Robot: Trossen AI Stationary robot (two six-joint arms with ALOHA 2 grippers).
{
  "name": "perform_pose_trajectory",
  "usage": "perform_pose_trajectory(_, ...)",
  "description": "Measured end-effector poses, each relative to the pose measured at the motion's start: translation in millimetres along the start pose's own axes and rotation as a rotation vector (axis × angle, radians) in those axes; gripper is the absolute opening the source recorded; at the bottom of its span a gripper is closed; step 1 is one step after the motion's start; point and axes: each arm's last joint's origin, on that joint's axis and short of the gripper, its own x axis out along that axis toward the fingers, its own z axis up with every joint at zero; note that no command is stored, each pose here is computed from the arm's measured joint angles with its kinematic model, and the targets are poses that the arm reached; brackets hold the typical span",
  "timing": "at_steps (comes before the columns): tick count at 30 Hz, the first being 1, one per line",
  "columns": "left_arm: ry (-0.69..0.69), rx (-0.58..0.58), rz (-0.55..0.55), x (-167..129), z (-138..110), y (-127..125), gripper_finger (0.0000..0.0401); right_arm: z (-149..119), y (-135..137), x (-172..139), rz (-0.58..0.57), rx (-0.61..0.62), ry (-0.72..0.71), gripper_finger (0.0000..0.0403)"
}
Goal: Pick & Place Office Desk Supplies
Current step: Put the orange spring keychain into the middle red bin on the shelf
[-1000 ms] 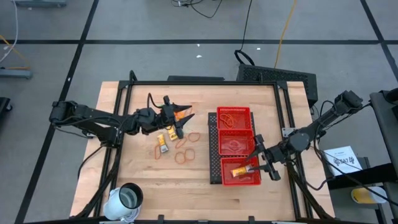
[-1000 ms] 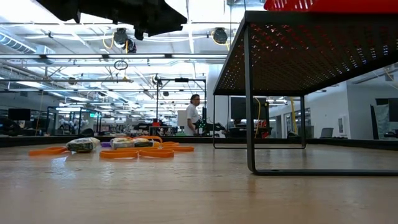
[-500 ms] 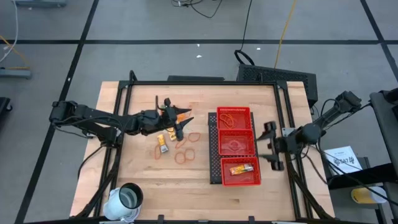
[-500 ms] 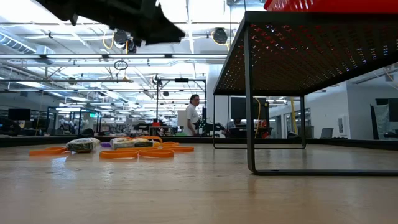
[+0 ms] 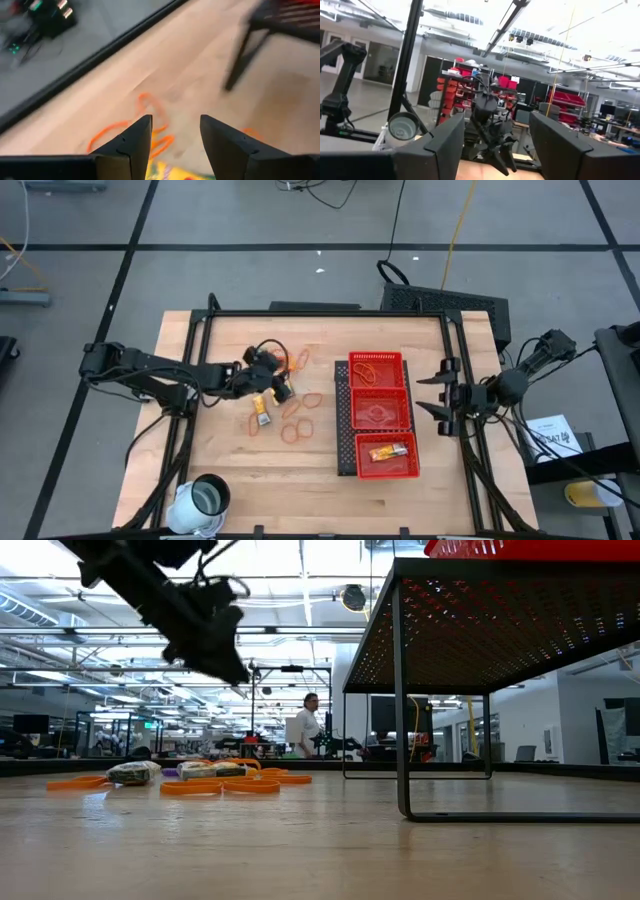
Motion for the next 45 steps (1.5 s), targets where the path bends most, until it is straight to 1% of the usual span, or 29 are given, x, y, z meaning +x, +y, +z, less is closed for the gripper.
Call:
perform_pose_trajectory(2,0.04,-0.07,0.049,3.9,-2.4,8.5,0.0177,-0.2,0.1,0.2,0.0,-0.014,0.001,0.0208)
perform_pose_trajectory(5,0.121,-0.2,0.094,11.9,-4.8,25.2,0.0177,-0.8,-1.0,0.8,-0.01,-0.017,0.004,0.0206)
perform_pose_trajectory(8,0.221,-0.336,0.097,21.0,-6.1,44.7,0.0177,-2.7,-2.2,1.7,-0.021,-0.01,0.018,0.0206)
perform_pose_trajectory(11,0.291,-0.406,0.103,30.1,-8.1,59.2,0.0177,-5.8,-2.9,2.5,-0.027,-0.008,0.044,0.0205)
perform_pose_trajectory(15,0.333,-0.43,0.162,42.9,-12.9,71.1,0.0177,-8.0,-3.8,3.3,-0.036,0.002,0.06,0.0204)
perform_pose_trajectory(20,0.413,-0.468,0.264,55.5,-24.6,83.8,0.0177,-8.1,-4.3,3.5,-0.038,0.008,0.06,0.0207)
perform_pose_trajectory(22,0.435,-0.473,0.289,59.6,-28.3,86.7,0.0177,-8.1,-4.3,3.5,-0.038,0.008,0.06,0.0207)
perform_pose_trajectory(28,0.479,-0.464,0.32,69.7,-37.3,87.6,0.0177,-8.1,-4.2,3.5,-0.037,0.006,0.06,0.0203)
perform_pose_trajectory(31,0.49,-0.468,0.352,73.3,-41.6,87.9,0.0177,-8.1,-4.2,3.5,-0.037,0.006,0.06,0.0201)
perform_pose_trajectory(38,0.507,-0.464,0.372,74.4,-44.7,88.4,0.0177,-8.1,-4.2,3.5,-0.037,0.007,0.059,0.0201)
perform_pose_trajectory(41,0.53,-0.469,0.399,73.2,-47.0,91.3,0.0177,-8.0,-4.2,3.4,-0.037,0.008,0.059,0.0201)
perform_pose_trajectory(45,0.553,-0.482,0.43,78.7,-52.4,94.6,0.0177,-8.0,-4.2,3.4,-0.037,0.008,0.059,0.0201)
